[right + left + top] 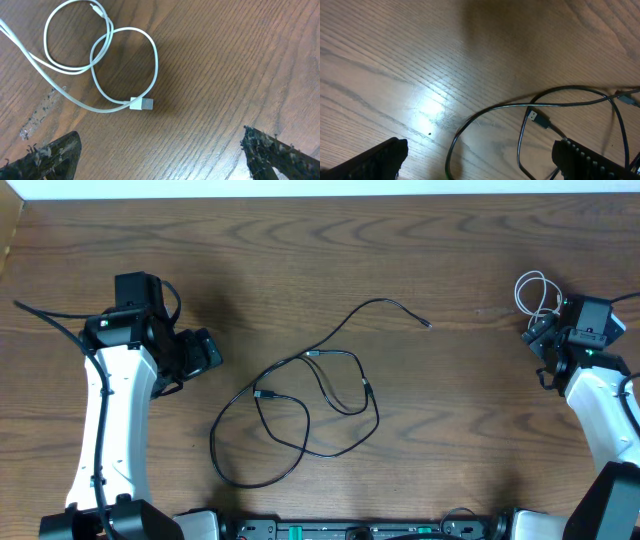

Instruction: Untangle cables

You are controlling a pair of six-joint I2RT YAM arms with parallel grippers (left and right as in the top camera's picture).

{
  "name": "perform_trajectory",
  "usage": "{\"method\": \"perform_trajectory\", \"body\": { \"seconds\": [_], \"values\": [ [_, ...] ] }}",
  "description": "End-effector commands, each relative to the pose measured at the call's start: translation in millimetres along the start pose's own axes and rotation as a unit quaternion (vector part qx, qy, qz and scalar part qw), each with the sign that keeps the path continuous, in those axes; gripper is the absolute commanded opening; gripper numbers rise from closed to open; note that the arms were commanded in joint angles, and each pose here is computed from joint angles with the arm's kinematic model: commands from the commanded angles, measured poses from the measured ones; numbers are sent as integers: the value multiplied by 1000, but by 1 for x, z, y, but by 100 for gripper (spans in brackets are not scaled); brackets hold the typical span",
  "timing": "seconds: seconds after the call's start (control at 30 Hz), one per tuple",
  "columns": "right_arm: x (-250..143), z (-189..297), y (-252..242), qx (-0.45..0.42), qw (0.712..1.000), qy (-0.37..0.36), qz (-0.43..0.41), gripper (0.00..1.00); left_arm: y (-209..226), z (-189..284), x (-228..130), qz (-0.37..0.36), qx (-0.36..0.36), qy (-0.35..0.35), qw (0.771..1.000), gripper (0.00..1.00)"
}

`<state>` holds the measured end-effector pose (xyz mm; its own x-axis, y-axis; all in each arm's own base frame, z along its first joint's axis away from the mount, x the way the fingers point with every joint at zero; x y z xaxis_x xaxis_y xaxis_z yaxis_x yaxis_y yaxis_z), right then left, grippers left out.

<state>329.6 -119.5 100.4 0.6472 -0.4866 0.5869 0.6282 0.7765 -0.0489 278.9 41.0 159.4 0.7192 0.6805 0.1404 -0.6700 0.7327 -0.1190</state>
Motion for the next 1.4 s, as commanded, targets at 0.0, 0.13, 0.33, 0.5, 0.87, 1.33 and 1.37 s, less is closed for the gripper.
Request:
{"method": "perform_trajectory", "body": {
  "seconds": [0.0,0.13,0.33,0.5,0.87,1.33,1.37],
  "values": [
    [5,1,1,1,1000,-3,2,99,0,6,4,5,-2,-12,1000,98],
    [5,1,1,1,1000,-4,2,99,0,6,4,5,-2,-12,1000,98],
    [5,1,1,1,1000,-3,2,99,0,6,4,5,-2,-12,1000,98],
    [5,1,1,1,1000,-3,2,99,0,6,4,5,-2,-12,1000,98],
    [5,1,1,1,1000,-3,2,99,0,6,4,5,-2,-12,1000,98],
    [-3,3,23,75,997,24,2,99,0,6,4,5,-2,-12,1000,98],
    [-3,3,23,75,997,24,2,99,0,6,4,5,-2,-12,1000,98]
  ]
}}
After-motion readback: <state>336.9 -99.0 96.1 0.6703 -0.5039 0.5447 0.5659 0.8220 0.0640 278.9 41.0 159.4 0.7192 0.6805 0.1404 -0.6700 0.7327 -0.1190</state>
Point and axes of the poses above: each gripper's point midway between its finger pads, its own z axis back along the fingers, its own y axis along the line the jaws close on, x = y × z, the point moved 2 cm from there along z, back along the fingers, and after that the axes turned 15 degrees about z, right-handed, at the moved point
